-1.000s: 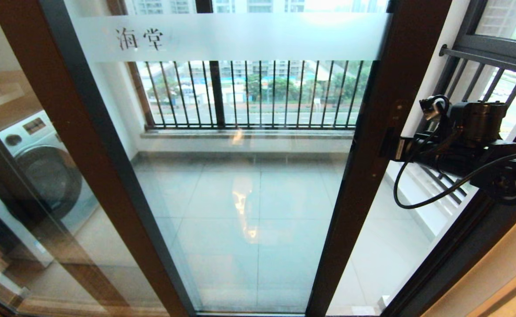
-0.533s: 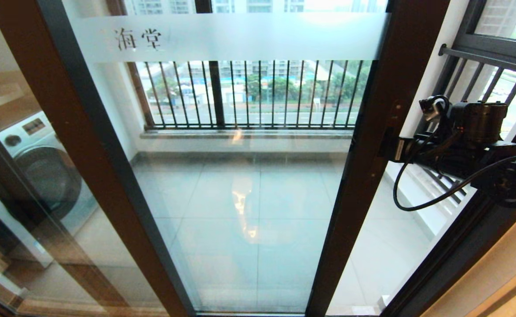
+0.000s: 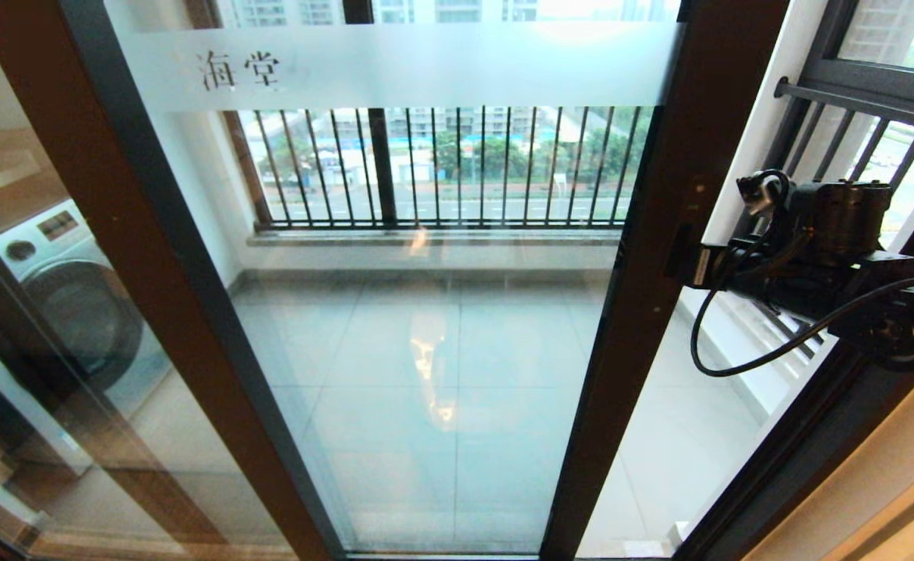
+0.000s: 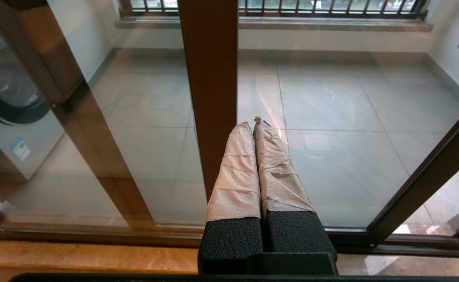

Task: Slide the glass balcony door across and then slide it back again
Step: Open the slid door

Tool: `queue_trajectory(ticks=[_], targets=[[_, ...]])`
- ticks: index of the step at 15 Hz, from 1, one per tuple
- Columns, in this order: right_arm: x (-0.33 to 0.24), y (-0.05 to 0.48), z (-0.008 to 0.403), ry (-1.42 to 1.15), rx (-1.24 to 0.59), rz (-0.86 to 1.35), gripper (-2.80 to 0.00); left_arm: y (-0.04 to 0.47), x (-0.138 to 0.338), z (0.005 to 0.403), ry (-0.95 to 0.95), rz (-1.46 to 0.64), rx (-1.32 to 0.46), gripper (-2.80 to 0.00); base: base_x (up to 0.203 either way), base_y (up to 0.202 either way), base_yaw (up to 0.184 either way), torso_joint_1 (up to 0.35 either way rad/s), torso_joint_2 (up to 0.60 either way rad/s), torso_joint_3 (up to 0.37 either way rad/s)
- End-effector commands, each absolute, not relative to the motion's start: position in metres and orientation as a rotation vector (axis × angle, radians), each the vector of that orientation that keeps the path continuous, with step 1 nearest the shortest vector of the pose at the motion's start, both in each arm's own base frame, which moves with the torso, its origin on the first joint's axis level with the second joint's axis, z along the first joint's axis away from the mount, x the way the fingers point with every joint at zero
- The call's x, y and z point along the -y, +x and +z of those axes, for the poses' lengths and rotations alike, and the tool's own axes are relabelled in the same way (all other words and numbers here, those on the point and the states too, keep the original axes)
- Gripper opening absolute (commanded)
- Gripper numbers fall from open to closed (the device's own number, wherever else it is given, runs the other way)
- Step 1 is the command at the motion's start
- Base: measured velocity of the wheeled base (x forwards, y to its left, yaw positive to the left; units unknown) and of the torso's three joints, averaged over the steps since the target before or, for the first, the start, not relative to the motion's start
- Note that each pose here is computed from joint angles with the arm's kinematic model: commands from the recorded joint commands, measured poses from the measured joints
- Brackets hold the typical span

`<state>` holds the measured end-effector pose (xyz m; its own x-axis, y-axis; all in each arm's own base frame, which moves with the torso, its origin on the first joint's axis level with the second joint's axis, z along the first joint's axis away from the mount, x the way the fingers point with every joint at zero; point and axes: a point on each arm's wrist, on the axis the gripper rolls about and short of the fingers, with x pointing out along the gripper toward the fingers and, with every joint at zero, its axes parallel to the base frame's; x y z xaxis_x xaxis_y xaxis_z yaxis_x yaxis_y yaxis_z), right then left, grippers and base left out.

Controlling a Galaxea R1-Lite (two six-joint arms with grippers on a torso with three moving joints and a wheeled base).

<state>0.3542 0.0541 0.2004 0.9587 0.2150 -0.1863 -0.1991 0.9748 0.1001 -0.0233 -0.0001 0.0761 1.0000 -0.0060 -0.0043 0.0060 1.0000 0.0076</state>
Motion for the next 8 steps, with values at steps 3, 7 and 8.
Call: queue_trajectory(ticks=[3, 7, 8], targets=[[-0.0617, 0.3546, 0.1982, 0.081, -0.203, 0.237, -2.80, -0.0233, 0.0001, 0.0761, 0.008, -0.006, -0.005, -2.80, 0.000, 0.000, 0.000, 0.000, 0.00, 0.000], [-0.0653, 0.3538, 0.1991, 0.094, -0.202, 0.247, -2.80, -0.0233, 0.0001, 0.0761, 0.008, -0.006, -0.005, -2.80, 0.000, 0.000, 0.000, 0.000, 0.00, 0.000], [-0.0678, 0.3534, 0.1996, 0.093, -0.201, 0.252, -2.80, -0.0233, 0.0001, 0.0761, 0.008, -0.006, -0.004, -2.80, 0.000, 0.000, 0.000, 0.000, 0.00, 0.000]])
